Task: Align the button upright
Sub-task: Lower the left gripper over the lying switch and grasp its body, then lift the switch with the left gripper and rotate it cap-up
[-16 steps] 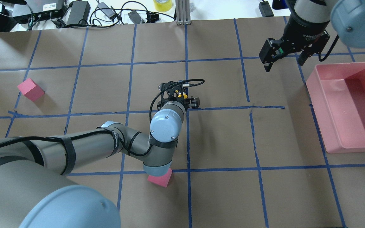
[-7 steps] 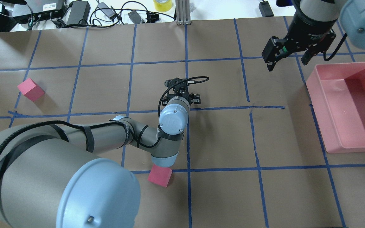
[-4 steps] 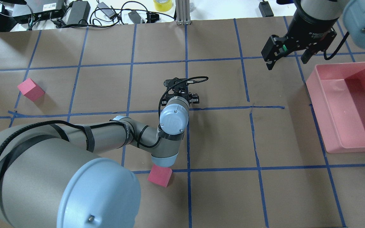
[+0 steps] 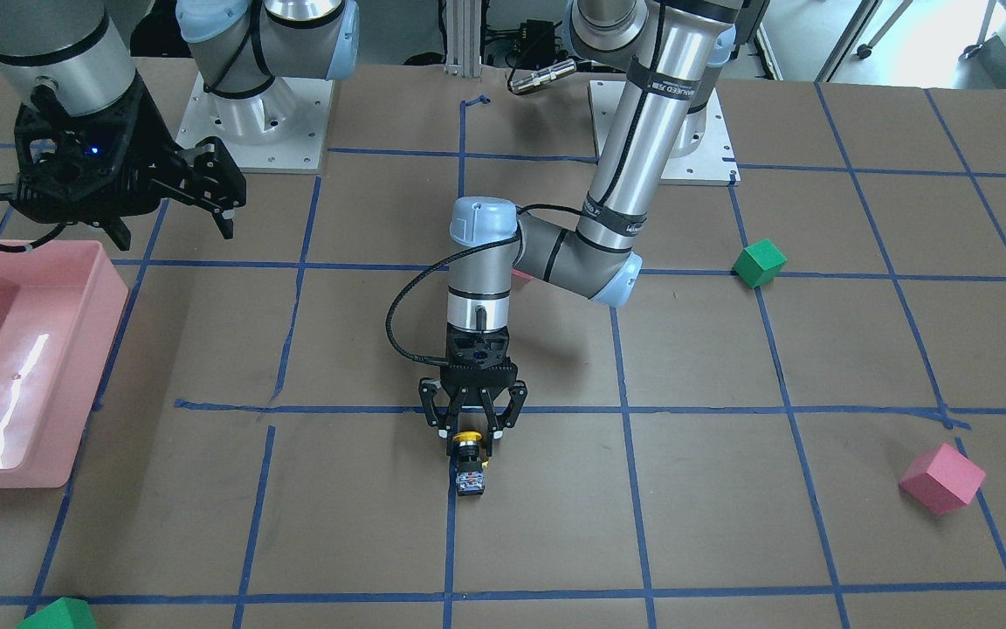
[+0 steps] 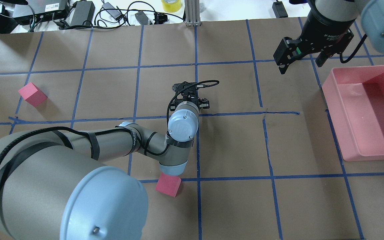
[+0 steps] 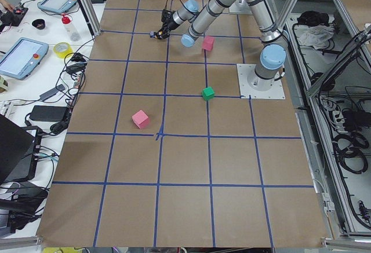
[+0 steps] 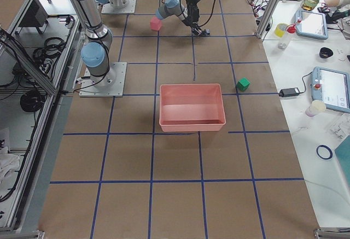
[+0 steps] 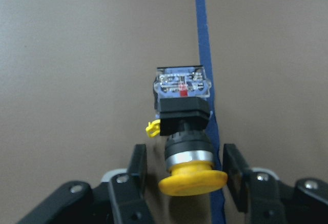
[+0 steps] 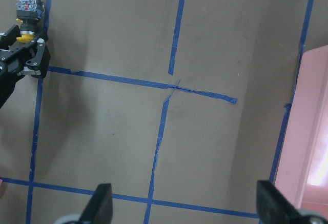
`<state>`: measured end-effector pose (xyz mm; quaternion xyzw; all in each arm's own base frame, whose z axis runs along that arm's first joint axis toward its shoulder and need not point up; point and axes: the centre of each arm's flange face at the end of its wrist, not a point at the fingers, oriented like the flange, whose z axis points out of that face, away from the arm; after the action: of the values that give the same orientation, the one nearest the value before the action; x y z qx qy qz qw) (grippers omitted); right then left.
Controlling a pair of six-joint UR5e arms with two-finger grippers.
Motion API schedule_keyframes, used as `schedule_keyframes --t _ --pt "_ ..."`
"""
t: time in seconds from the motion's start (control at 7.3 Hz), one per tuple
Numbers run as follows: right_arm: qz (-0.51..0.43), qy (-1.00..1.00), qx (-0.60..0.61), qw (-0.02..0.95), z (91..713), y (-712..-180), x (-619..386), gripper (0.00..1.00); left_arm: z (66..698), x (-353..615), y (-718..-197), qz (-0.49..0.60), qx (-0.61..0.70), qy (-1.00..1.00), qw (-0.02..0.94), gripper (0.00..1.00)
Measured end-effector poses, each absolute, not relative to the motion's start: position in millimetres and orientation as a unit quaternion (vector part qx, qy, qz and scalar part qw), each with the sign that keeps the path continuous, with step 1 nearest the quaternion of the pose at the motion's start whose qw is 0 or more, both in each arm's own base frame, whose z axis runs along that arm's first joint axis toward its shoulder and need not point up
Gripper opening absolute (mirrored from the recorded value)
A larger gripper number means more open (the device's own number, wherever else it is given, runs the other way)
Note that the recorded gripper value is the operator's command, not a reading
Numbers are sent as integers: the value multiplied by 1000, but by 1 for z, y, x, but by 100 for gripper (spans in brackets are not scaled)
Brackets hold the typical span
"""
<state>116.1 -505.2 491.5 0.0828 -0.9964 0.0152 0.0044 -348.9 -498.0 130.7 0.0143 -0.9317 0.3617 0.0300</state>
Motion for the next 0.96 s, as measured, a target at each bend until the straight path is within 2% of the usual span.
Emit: schedule_keyframes --t 0.14,0.27,0.96 --pt "15 -996 83 6 492 -505 116 100 131 -349 -498 362 14 -932 30 33" --pt "15 -996 83 7 492 -505 116 100 131 -349 -498 362 14 -932 30 29" --pt "15 -996 84 7 491 -506 116 100 164 -356 -512 359 -8 -933 25 29"
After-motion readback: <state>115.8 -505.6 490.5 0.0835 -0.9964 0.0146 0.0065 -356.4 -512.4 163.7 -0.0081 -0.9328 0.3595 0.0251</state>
